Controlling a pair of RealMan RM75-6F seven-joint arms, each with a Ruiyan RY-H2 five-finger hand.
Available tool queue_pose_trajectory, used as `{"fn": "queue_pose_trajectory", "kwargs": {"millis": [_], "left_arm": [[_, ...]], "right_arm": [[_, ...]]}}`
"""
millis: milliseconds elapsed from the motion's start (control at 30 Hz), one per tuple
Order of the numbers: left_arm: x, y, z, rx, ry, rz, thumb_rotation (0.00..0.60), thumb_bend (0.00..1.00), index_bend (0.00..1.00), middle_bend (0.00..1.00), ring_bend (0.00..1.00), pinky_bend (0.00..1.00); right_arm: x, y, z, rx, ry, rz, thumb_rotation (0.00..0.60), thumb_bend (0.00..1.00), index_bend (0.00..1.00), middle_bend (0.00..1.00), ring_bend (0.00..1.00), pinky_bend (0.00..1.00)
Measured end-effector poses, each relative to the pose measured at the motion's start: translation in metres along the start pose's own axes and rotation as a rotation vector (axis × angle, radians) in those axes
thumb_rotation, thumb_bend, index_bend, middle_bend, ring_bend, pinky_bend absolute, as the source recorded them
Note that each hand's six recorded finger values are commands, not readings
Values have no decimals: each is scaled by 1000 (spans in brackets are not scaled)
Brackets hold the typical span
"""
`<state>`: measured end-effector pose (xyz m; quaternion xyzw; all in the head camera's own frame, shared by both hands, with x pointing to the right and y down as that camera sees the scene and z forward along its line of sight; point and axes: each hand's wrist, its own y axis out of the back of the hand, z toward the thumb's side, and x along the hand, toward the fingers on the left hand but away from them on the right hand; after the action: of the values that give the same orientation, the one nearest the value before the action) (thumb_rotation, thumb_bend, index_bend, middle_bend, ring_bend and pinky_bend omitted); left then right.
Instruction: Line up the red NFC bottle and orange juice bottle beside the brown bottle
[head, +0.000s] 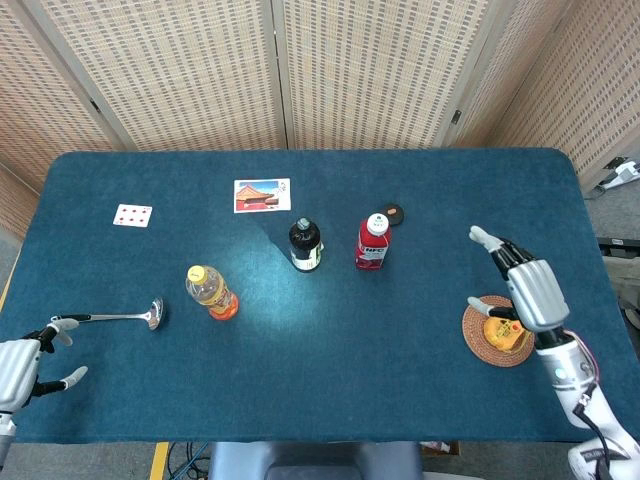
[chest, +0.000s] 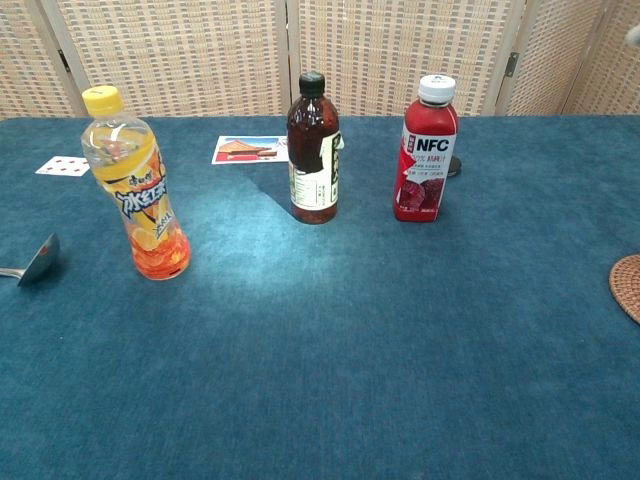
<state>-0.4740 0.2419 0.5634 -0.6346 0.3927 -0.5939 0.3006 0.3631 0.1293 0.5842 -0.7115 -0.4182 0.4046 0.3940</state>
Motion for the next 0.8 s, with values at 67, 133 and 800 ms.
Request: {"fn": "queue_pose_trajectory", "kwargs": {"millis": [67, 133, 800], "left_arm": [[1, -2, 3, -11, -6, 0, 600, 137, 459, 467, 470, 636], [1, -5, 6, -30, -9, 3, 600, 137, 451, 451, 452, 636], [42, -16, 52, -259, -74, -14, 600, 137, 75, 69, 141, 303]], "right_arm": [[14, 4, -1, 19, -8, -10, 600, 1, 67, 244, 200, 399], [29, 9, -2, 31, -14, -20, 600, 19, 76, 260, 201, 399], [93, 37, 14, -34, 88, -99, 600, 57, 123, 306, 204, 401]]}}
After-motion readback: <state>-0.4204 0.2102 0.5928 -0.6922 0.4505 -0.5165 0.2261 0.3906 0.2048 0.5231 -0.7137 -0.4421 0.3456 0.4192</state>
